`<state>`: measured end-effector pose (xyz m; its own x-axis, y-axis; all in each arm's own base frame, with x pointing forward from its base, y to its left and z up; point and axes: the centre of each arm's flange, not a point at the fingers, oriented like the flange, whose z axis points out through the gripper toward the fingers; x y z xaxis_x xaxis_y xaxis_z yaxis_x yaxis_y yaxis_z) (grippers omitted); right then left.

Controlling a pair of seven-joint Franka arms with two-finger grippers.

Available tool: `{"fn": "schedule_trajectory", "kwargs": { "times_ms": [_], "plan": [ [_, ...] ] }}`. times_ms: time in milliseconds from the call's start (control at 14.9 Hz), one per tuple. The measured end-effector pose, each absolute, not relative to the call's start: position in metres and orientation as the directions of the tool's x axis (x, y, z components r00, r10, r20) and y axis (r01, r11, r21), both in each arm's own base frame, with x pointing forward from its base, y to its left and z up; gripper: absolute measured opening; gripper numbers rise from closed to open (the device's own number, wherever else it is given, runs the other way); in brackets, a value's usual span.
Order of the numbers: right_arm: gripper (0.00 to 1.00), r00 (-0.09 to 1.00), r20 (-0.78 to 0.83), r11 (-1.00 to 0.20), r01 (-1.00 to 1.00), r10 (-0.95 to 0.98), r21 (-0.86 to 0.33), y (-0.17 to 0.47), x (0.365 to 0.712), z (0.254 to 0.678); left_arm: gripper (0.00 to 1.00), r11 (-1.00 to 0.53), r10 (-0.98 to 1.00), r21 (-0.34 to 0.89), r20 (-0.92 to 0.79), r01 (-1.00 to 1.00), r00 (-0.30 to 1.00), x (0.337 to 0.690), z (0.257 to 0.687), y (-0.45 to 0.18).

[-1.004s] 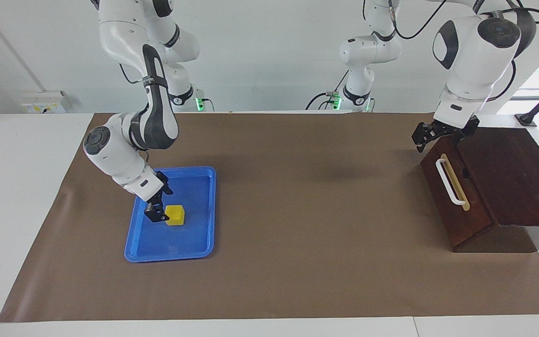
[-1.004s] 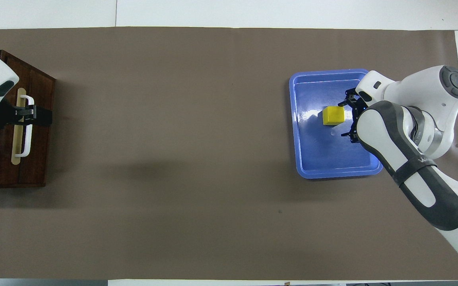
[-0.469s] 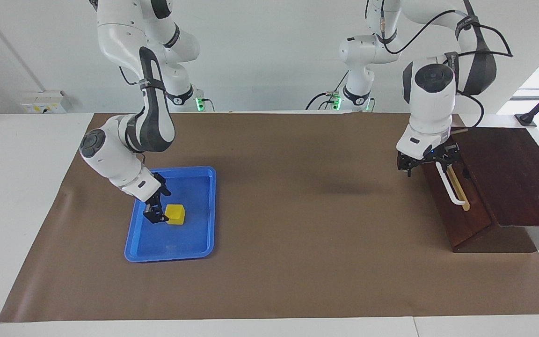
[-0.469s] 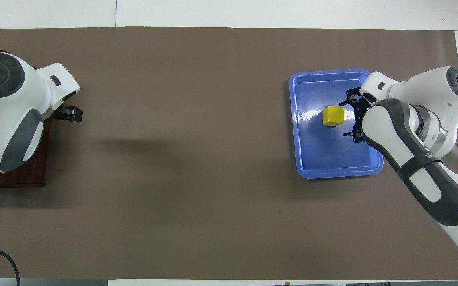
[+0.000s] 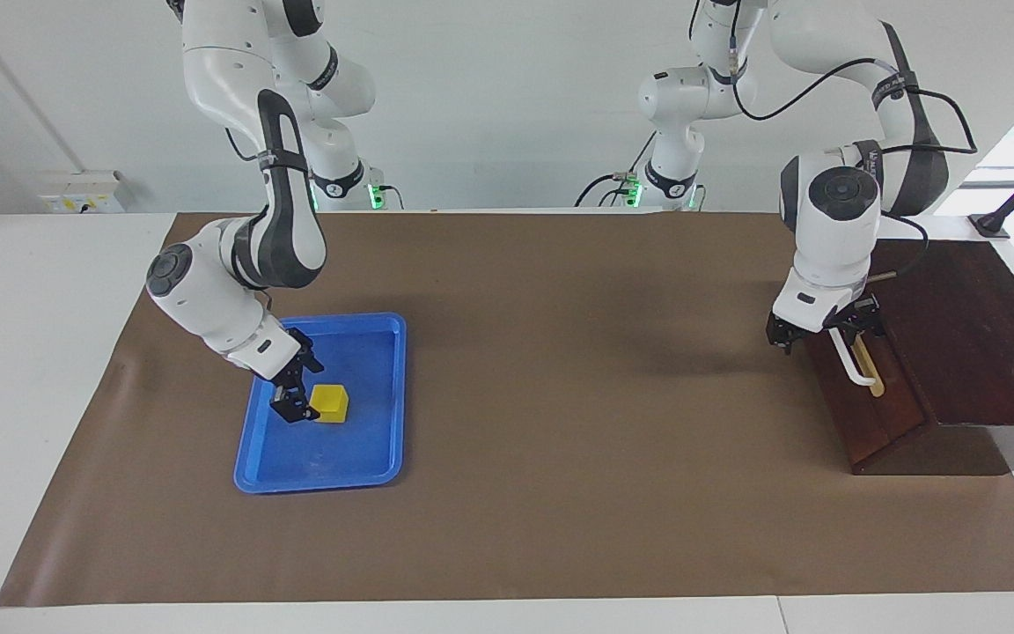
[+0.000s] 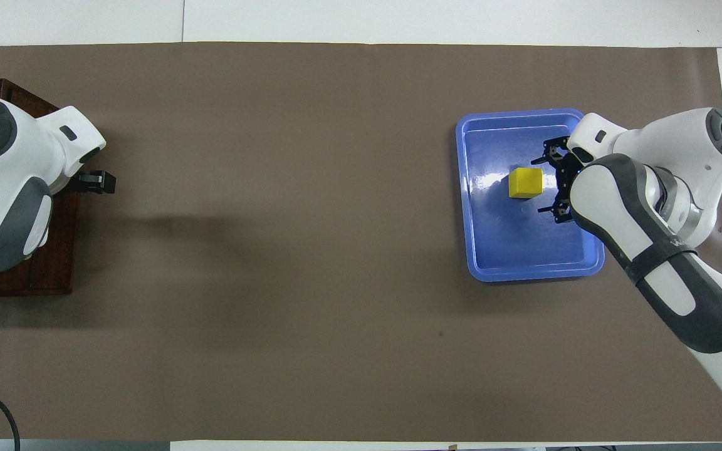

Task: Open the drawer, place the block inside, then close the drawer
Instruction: 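Grasp the yellow block with the right gripper while the left gripper pulls the drawer open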

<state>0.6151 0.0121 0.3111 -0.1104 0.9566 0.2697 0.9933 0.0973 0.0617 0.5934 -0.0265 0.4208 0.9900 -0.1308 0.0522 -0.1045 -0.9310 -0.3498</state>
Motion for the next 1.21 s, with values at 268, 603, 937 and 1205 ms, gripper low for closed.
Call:
{"fn": "schedule_trajectory", "kwargs": {
  "times_ms": [268,603,937,1205],
  "plan": [
    [1.00,-0.105,0.285,0.090,0.994,0.953,0.066,0.012,0.614,0.304,1.00,-0.937,-0.118,-0.338,0.067,-0.089,0.991,0.590,0.405,-0.010],
    [0.57,-0.115,0.303,0.094,0.992,0.946,0.083,0.012,0.615,0.305,1.00,-0.943,-0.104,-0.327,0.092,-0.069,0.990,0.588,0.397,-0.015],
    [0.55,-0.120,0.304,0.098,0.991,0.945,0.087,0.015,0.616,0.306,1.00,-0.951,-0.047,-0.310,0.141,-0.001,0.989,0.586,0.394,-0.063],
    [0.55,-0.133,0.317,0.107,0.989,0.939,0.098,0.027,0.621,0.329,1.00,-0.957,-0.028,-0.291,0.176,0.024,0.984,0.578,0.393,-0.122]
  ]
}}
